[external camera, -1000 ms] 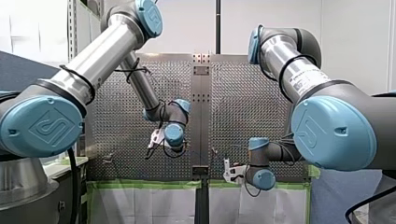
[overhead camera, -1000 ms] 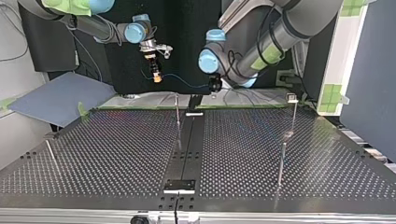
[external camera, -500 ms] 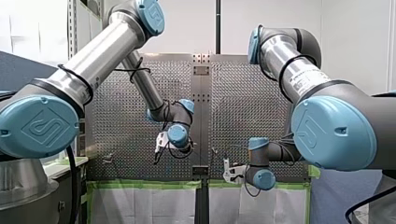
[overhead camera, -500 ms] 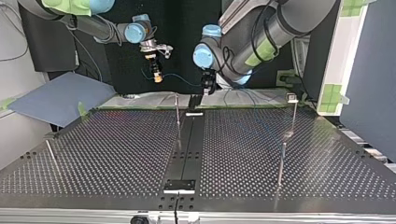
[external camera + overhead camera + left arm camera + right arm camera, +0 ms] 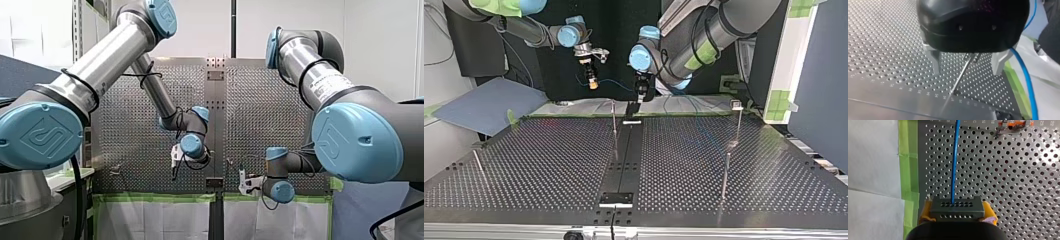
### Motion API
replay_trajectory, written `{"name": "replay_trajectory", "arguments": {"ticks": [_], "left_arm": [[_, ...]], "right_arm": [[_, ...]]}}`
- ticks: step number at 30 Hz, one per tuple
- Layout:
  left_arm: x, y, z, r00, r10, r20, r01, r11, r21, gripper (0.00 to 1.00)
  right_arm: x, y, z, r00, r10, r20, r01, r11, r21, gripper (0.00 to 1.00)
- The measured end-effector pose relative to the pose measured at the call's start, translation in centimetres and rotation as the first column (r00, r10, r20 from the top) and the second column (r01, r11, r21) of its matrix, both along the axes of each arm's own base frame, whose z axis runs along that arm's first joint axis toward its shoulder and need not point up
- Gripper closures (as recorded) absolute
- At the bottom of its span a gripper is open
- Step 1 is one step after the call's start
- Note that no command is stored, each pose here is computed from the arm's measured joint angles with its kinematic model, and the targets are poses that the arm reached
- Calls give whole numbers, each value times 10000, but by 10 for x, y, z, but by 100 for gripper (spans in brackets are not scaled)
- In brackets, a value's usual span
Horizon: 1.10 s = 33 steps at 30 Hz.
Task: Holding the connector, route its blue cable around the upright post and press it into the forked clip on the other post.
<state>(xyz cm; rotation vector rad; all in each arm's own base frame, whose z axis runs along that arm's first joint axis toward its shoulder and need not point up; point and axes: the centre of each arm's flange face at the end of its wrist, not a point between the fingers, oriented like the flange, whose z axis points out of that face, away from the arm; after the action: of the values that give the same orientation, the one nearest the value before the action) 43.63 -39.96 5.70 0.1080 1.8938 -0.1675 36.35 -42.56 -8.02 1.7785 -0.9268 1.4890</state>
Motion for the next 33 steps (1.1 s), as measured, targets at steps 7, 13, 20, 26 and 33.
{"name": "replay_trajectory", "arguments": {"ticks": [7, 13, 20, 26, 33], "left_arm": [[-4, -1, -24, 9995, -4, -305, -6, 9995, -328, 2], [-5, -2, -48, 9991, 13, -424, -40, 9979, -641, 2], [-5, -3, -56, 9993, 43, -376, -74, 9966, -822, 2], [-7, -1, -78, 9986, 152, -507, -189, 9971, -741, 2], [-6, 0, -93, 9987, 270, -429, -302, 9967, -757, 2]], "right_arm": [[-3, -1, -1, 9999, 1, -122, -1, 10000, 1, 100], [-1, -2, 0, 9997, 223, -83, -223, 9998, 5, 100], [5, -3, 2, 9969, 786, 38, -786, 9969, -12, 100], [8, -3, 3, 9926, 1205, 124, -1205, 9927, -32, 100], [8, -4, 3, 9917, 1276, 137, -1276, 9918, -39, 100]]}}
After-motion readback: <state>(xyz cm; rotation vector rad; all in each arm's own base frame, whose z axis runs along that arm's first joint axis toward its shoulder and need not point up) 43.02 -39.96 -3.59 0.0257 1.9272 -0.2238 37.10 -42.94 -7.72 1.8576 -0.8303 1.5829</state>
